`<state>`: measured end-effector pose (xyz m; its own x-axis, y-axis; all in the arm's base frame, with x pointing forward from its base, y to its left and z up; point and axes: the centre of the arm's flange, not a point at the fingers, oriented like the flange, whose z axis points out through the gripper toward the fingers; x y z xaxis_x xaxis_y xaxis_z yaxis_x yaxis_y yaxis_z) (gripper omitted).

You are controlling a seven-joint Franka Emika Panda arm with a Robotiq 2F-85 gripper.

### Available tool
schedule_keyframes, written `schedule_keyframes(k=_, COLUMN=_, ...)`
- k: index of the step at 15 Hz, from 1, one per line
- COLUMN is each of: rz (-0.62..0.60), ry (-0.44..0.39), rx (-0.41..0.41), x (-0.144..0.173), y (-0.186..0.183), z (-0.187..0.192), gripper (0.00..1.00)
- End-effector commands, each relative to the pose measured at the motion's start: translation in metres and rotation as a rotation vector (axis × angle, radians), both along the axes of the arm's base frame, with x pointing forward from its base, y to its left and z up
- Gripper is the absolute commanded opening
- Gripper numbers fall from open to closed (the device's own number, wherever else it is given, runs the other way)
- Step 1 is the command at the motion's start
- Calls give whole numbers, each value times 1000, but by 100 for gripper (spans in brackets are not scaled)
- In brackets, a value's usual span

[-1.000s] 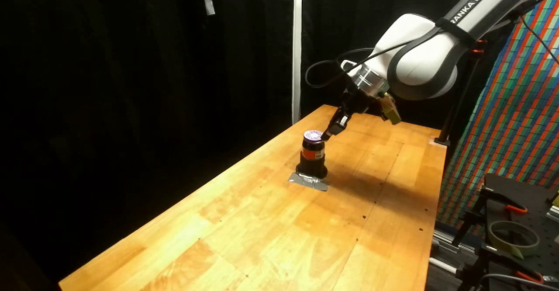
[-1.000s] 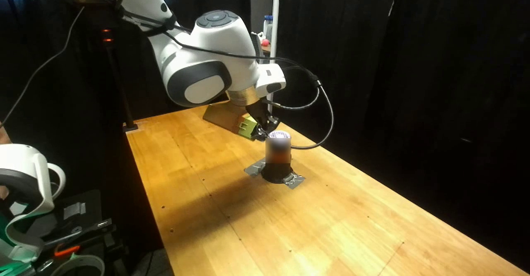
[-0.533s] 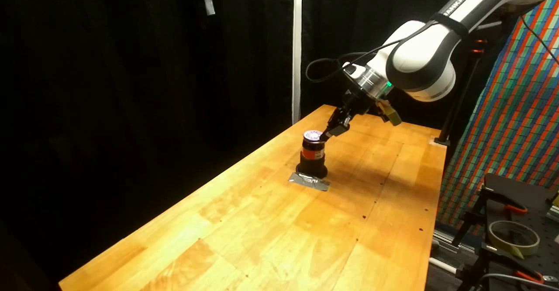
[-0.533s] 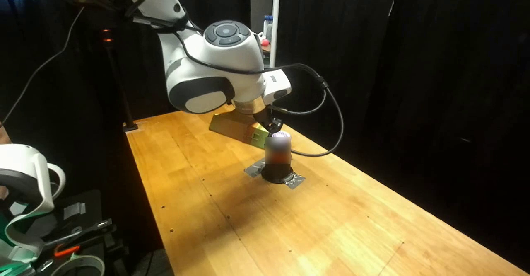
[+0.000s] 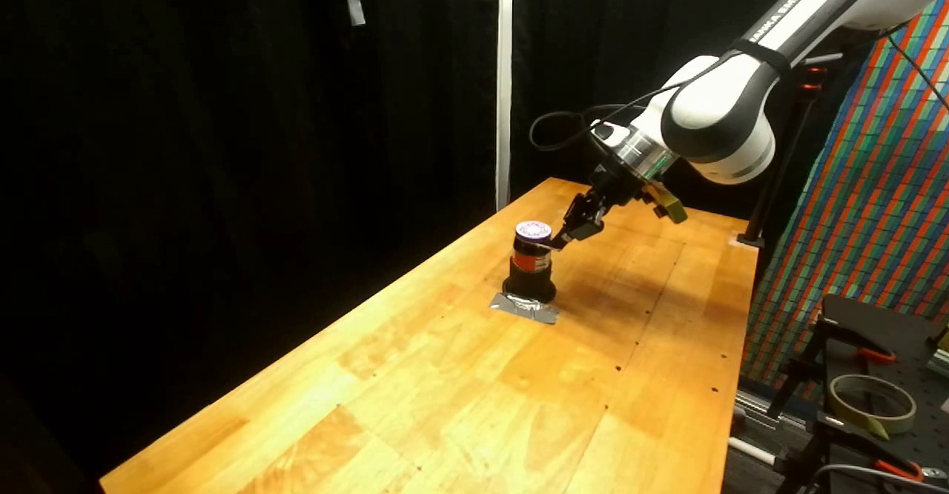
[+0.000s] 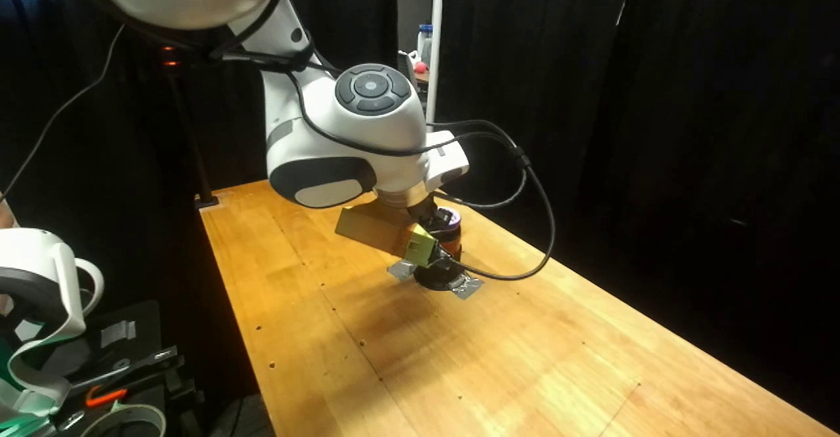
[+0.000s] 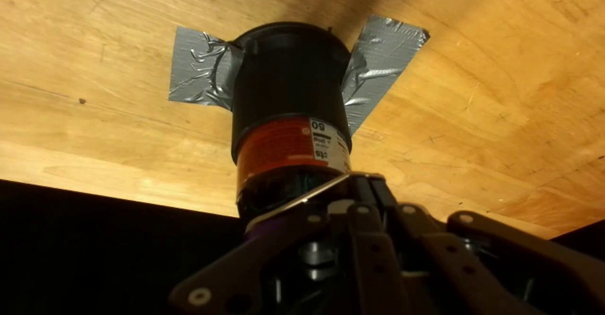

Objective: Put the rubber band around the brown cup

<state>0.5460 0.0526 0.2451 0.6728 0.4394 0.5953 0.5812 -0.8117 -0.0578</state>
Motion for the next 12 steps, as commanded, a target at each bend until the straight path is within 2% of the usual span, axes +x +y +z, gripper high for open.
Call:
schedule_keyframes(k=1, rz=5, ry=-52, rx=13, x=-10, y=-4, z=-7, gripper=8)
schedule_keyframes(k=6, rz=-44, ry=-166, rx=51, x=-17, y=-13, z=0, gripper=9)
schedule_keyframes(k=12, rz=-86, ry=-360, rx=118, x=-39, y=-20, z=7, gripper=7)
